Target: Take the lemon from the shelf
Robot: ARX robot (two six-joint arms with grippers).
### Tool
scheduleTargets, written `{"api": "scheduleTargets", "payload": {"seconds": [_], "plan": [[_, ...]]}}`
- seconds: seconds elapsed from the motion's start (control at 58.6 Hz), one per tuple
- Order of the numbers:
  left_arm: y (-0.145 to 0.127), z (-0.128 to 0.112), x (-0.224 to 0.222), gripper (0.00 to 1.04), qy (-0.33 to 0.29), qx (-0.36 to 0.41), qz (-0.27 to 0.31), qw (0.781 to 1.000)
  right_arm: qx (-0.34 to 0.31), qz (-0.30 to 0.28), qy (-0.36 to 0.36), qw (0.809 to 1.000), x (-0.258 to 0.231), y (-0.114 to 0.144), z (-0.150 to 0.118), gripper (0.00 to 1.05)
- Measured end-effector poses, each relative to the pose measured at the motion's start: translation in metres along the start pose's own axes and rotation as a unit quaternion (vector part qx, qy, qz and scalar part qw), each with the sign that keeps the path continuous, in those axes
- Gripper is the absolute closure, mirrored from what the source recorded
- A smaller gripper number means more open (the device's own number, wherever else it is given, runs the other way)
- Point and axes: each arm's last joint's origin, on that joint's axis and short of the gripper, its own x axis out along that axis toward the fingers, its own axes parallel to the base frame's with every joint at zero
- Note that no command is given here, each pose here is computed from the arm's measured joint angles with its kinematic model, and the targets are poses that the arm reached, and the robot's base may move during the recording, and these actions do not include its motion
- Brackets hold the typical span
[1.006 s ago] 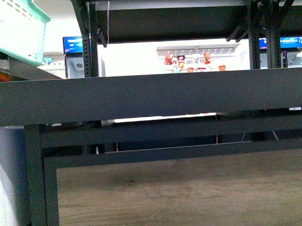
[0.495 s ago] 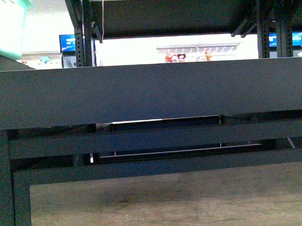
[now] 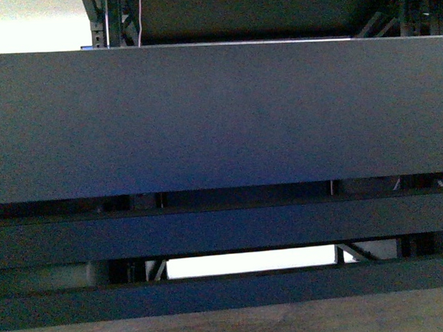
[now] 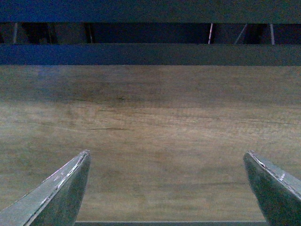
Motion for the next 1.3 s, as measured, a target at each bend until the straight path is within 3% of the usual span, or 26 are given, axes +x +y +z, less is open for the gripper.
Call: {"api": "scheduleTargets", "payload": {"seconds": [1.296], "plan": [[0.0, 0.0, 0.0, 0.08, 0.0, 0.0, 0.0, 1.0, 0.0, -0.002, 0.0, 1.0, 0.0, -0.0001, 0.0, 0.07]]}}
